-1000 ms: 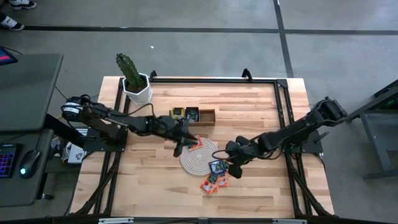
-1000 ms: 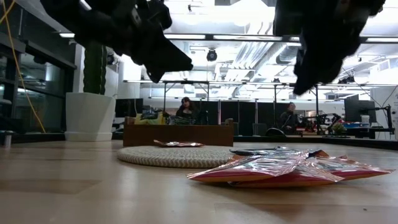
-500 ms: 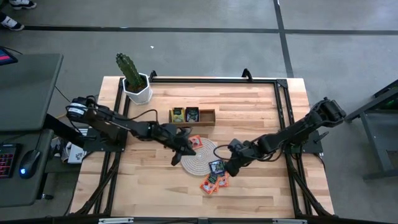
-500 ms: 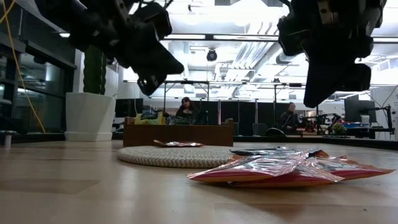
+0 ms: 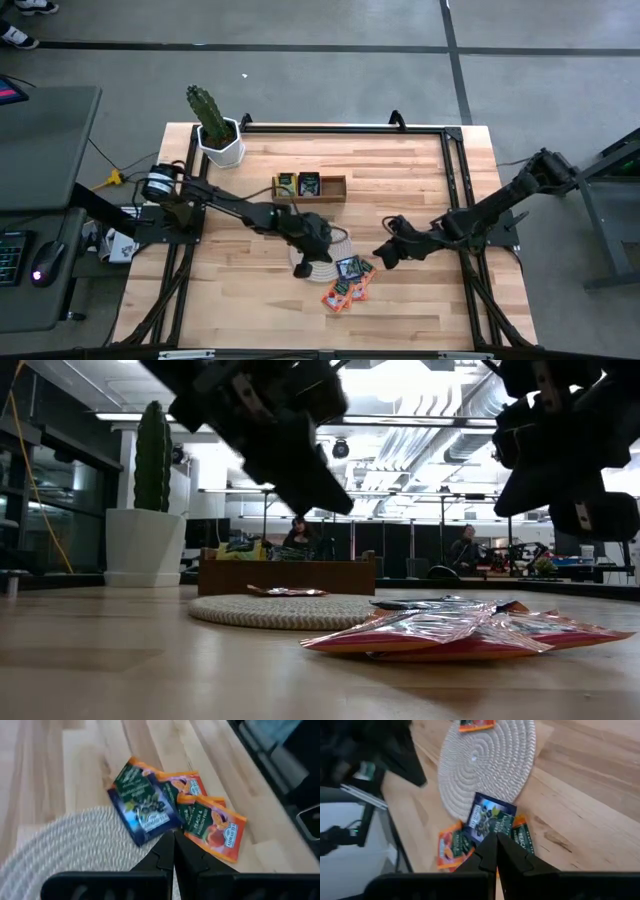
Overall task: Pick & Place Tea
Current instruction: Put the purple tea bag into the middle section of the wooden organizer
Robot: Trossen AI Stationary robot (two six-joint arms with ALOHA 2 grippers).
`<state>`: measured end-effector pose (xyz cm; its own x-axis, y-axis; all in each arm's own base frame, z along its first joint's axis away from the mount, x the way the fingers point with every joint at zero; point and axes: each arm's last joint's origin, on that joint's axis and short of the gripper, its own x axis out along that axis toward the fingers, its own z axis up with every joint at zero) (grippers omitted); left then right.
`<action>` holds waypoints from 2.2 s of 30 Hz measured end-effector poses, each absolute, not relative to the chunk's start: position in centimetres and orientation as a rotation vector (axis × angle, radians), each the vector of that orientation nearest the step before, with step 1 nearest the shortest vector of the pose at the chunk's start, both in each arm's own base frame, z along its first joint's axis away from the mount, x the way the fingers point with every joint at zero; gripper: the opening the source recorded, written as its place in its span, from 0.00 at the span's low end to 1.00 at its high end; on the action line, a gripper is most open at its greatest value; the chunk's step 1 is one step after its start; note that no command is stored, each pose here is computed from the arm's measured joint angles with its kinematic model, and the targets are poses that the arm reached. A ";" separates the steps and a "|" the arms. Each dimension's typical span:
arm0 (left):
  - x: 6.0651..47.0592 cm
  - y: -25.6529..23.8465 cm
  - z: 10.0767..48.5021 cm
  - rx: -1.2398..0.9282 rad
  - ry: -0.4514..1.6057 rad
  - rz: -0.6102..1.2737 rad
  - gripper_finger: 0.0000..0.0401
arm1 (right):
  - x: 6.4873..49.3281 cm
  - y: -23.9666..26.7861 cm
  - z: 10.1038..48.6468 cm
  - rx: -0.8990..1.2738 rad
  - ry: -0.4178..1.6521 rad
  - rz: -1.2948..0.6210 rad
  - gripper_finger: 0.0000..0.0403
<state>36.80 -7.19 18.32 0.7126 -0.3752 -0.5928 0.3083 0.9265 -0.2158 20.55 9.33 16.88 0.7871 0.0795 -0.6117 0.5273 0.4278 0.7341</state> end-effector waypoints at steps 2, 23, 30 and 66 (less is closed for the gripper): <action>37.4 -7.9 18.3 -0.032 0.697 -0.383 0.00 | 20.3 9.2 16.9 1.114 0.622 -0.296 0.00; 40.8 -10.1 15.8 0.071 0.755 -0.328 0.00 | 20.3 8.8 16.5 1.080 0.610 -0.322 0.01; 41.1 -10.2 14.3 0.039 0.789 -0.303 0.00 | 20.3 8.9 16.6 1.079 0.608 -0.320 0.00; 42.1 -10.1 16.7 0.075 0.738 -0.196 0.00 | 20.0 9.2 16.3 1.053 0.676 -0.291 0.42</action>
<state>42.11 -10.06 16.73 0.7223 -0.1511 -0.6748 0.2041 0.9789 -0.0007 19.98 9.18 16.29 0.7642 0.0926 -0.6383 0.5268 0.4812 0.7006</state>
